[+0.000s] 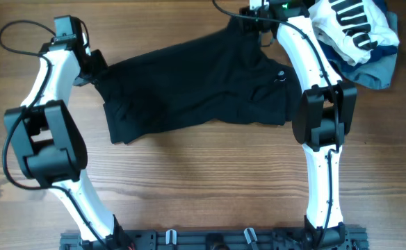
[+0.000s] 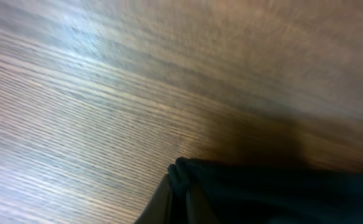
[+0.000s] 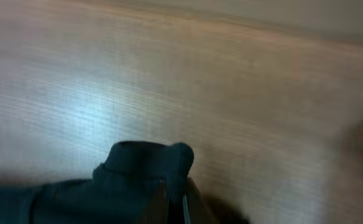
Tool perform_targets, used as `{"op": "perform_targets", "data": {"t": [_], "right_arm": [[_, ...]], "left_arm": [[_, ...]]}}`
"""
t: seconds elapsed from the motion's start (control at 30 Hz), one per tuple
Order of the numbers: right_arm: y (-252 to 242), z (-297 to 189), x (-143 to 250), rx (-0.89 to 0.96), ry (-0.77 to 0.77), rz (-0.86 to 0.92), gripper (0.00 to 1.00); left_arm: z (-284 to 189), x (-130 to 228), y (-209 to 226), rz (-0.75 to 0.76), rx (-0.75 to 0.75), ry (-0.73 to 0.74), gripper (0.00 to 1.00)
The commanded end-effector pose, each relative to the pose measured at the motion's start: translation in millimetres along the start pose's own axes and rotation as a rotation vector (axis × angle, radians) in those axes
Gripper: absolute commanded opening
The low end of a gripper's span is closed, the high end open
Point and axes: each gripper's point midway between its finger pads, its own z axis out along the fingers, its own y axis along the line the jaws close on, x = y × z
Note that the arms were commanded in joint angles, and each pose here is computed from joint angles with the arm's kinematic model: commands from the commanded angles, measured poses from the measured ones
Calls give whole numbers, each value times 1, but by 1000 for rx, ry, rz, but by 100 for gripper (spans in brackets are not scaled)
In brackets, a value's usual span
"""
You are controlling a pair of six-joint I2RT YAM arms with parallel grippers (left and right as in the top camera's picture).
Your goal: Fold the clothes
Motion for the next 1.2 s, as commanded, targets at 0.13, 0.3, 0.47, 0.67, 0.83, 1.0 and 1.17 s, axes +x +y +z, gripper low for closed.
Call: {"op": "perform_targets", "data": {"t": [0.13, 0.3, 0.47, 0.67, 0.83, 1.0, 1.17], "right_arm": [[-10, -67, 34, -4, 187, 110, 4], [-27, -111, 77, 22, 369, 218, 4], [-32, -123, 110, 32, 505, 262, 4], [-40, -122, 147, 99, 639, 290, 4], [-40, -105, 186, 101, 744, 304, 52], [-51, -97, 174, 108, 672, 304, 87], [-51, -122, 127, 22, 517, 265, 93]], "left_arm": [[-50, -14, 9, -20, -11, -59, 4], [-53, 14, 13, -13, -35, 49, 4], [-54, 32, 13, -5, -50, 120, 4], [-56, 47, 9, 14, -60, 176, 4], [-52, 66, -3, 55, -64, 229, 41], [-49, 74, -5, 92, -69, 247, 75], [-63, 81, 0, 66, 10, 296, 79]]}}
